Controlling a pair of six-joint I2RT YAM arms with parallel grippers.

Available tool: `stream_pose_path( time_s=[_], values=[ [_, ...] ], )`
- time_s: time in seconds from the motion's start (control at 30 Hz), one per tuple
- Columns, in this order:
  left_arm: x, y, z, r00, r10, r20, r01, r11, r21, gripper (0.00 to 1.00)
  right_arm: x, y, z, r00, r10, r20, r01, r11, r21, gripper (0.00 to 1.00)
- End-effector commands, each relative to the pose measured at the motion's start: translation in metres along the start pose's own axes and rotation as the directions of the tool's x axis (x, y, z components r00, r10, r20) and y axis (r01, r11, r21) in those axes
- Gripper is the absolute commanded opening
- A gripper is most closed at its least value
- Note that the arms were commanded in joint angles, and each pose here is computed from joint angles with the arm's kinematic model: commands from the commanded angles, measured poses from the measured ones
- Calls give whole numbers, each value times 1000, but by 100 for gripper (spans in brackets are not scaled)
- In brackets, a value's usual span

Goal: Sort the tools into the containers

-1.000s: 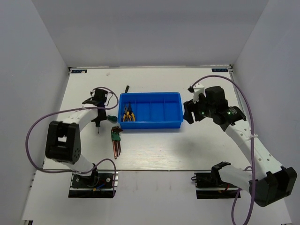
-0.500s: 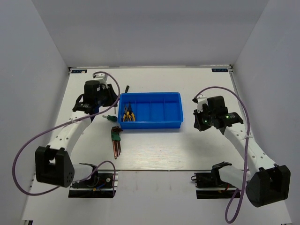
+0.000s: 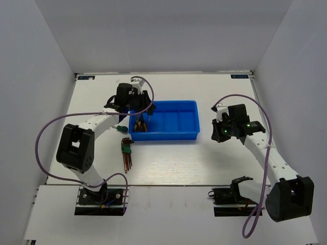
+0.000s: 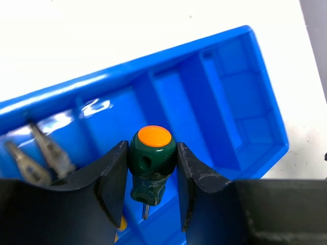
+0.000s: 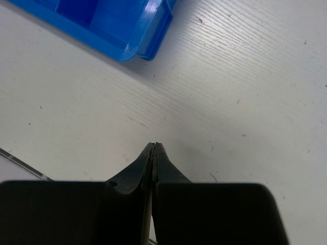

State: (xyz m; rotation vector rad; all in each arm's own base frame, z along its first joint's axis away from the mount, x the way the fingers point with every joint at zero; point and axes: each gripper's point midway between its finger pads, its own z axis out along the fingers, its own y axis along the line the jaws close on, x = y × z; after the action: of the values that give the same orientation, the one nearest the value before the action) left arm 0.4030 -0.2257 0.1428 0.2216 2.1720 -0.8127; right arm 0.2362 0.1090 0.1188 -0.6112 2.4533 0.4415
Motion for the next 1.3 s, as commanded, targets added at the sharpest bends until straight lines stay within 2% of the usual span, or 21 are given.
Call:
stream_pose_path(
  time_s=[0.0,0.17,0.23,0.3,0.33,0.4,0.47,0.7,0.8,0.83,0.87,0.9,0.97,1.0,1.03,1.07,1.1,1.13,1.17,1.23,1.27],
  values=[
    [-28,-27,4,996,55,67,-59,997,56,0,-2,2,1,1000,-13,12,13,1000,-25,0],
    [-8,-21,23,999,43,-4,-43,999,8,5,0,1,3,1000,-7,1,7,1000,-29,0],
    [7,-17,31,998,36,-44,-37,999,-8,17,0,2,2,1000,-8,0,8,999,-31,0],
    [15,-22,36,997,43,-65,-44,999,-8,22,0,2,2,1000,-7,2,7,999,-32,0],
    [13,-20,39,997,42,-62,-44,999,-20,33,1,2,2,1000,-7,1,7,999,-31,0],
    [13,-21,40,997,47,-61,-50,998,-39,40,0,3,1,1000,-7,7,7,999,-38,1],
    [6,-23,40,997,55,-51,-58,996,-61,52,1,3,1,1000,-4,4,4,999,-40,3],
    [-26,-38,25,996,90,26,-87,993,-73,57,1,4,0,1000,-6,5,6,999,-43,6],
    [-35,-42,16,995,93,42,-90,993,-81,57,1,4,0,1000,-6,4,6,999,-47,7],
    [-39,-43,11,994,95,53,-90,992,-91,52,2,4,0,1000,-7,4,7,999,-47,7],
    [-44,-44,0,993,97,64,-89,990,-113,40,1,4,-1,1000,-8,7,8,999,-46,7],
    [-50,-31,-9,991,99,85,-80,976,-204,19,2,4,-1,1000,-8,1,8,999,-43,7],
    [-53,-7,-33,991,24,132,25,935,-355,5,2,2,-1,1000,-8,3,8,999,-40,7],
    [-54,23,-66,984,-3,178,96,850,-518,2,3,3,-1,1000,-8,1,8,999,-39,7],
    [-53,32,-82,977,-22,213,144,804,-577,7,2,3,-1,1000,-8,3,8,999,-39,7],
    [-48,55,-107,961,-51,271,230,693,-683,17,2,3,-1,1000,-8,5,8,999,-38,7],
    [-48,58,-121,947,-69,314,281,654,-702,33,2,3,-2,1000,-8,5,8,999,-40,7],
    [-42,62,-126,940,-93,327,311,622,-718,61,2,4,-1,1000,-8,2,9,999,-41,7],
    [-36,69,-131,932,-120,343,345,585,-734,72,1,4,-2,1000,-10,7,10,999,-44,7],
    [-23,74,-136,911,-201,360,411,521,-749,84,2,3,-1,1000,-4,2,4,999,-44,7],
    [-22,76,-134,899,-238,369,439,501,-746,85,2,4,-2,1000,-6,4,6,999,-46,7]
  ],
)
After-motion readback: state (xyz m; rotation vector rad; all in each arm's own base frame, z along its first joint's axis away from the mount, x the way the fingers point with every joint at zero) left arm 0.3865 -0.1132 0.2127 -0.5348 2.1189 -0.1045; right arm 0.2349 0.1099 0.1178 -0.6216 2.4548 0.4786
